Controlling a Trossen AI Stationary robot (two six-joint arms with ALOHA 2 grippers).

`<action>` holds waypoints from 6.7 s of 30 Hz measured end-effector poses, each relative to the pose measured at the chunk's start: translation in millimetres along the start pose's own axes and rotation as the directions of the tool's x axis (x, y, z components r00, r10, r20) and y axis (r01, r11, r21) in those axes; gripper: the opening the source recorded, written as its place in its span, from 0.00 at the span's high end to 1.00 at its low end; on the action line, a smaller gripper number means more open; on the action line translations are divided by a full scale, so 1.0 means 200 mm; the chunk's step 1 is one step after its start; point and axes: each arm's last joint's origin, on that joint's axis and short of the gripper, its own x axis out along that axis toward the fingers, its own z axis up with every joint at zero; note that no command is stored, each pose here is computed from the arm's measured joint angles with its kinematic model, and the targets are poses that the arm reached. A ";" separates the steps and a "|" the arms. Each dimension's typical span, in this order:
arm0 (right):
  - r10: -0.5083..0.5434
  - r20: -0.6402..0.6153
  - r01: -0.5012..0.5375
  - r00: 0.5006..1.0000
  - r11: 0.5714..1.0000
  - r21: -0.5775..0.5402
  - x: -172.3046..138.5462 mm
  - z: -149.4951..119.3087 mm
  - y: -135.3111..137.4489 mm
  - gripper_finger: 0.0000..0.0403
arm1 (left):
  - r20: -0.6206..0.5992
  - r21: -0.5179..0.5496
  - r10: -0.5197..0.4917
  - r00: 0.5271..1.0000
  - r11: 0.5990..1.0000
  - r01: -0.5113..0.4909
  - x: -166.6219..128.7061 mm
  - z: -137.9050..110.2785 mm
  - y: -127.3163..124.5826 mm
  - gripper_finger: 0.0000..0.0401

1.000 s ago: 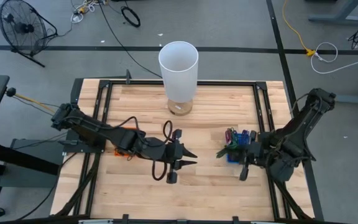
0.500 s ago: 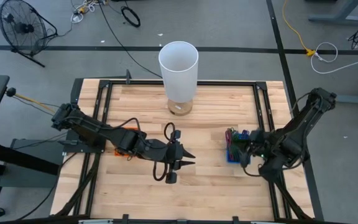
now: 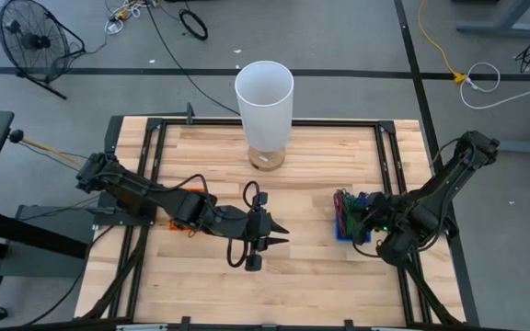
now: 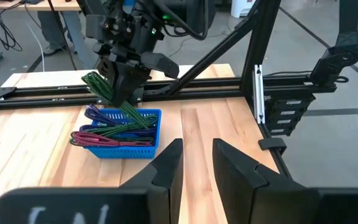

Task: Pick & Place USB Port
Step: Put the green charger cable into the blue bin, then return to Home Position

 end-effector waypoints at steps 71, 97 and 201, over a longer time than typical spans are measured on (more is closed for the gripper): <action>0.016 0.093 -0.007 0.996 0.994 -0.106 0.12 -0.02 0.00 0.75 | -0.047 0.083 0.054 0.997 0.995 -0.049 -0.01 -0.02 0.01 0.78; 0.325 0.419 -0.069 0.848 0.851 -0.520 -0.06 0.21 0.30 0.77 | 0.091 -0.103 0.306 0.948 0.949 -0.297 -0.64 -0.27 0.39 0.78; 0.733 0.295 -0.480 0.613 0.642 -0.598 0.36 -0.02 -0.49 0.77 | 0.374 -0.316 0.378 0.847 0.910 -0.267 -0.85 -1.25 0.61 0.78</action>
